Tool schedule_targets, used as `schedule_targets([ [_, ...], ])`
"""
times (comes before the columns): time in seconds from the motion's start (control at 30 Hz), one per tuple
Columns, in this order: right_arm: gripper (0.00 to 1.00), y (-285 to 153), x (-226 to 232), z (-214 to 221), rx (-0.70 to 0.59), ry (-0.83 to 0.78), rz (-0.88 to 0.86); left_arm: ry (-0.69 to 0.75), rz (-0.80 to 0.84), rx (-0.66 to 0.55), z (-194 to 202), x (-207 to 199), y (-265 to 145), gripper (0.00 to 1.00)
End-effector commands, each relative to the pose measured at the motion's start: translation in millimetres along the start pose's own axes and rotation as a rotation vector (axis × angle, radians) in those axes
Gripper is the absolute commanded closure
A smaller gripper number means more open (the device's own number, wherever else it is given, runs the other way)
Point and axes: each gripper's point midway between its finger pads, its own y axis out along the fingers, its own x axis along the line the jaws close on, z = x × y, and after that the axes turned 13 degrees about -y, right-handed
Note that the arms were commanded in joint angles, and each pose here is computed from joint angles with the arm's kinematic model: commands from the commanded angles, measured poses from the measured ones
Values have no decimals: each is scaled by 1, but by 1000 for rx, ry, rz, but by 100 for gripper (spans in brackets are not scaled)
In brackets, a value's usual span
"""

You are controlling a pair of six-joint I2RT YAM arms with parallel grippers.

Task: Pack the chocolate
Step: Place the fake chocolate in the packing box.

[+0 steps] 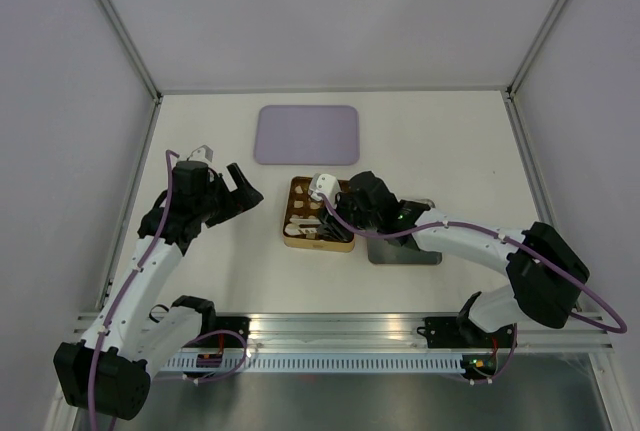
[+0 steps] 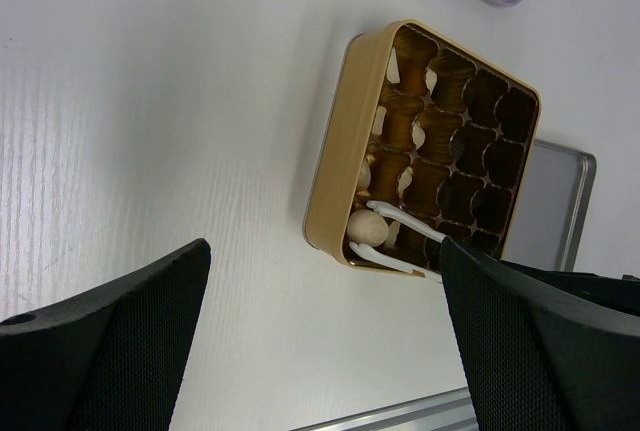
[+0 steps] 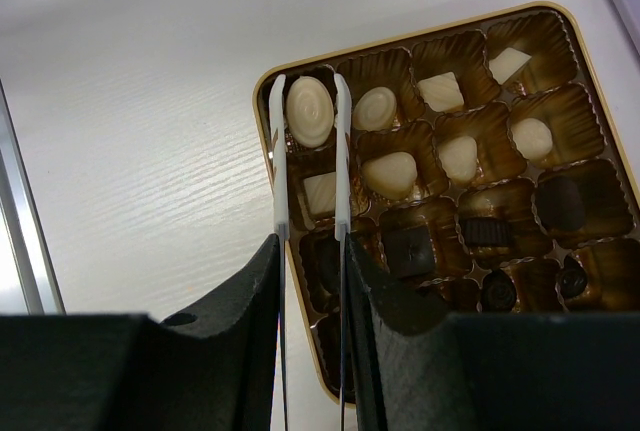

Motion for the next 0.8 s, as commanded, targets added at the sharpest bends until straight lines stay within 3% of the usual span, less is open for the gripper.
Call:
schedule_targets([
  [0.0, 95, -1, -3, -12, -45, -4, 18, 29, 35, -9, -3, -5, -1, 0],
  [0.5, 73, 1, -4, -15, -47, 12, 17, 30, 42, -10, -2, -6, -3, 0],
  [0.63, 63, 2, -3, -15, -39, 23, 10, 32, 47, -10, -2, -7, -3, 0],
  [0.77, 60, 1, -5, -16, -44, 24, 19, 32, 49, -12, -2, -7, -4, 0],
])
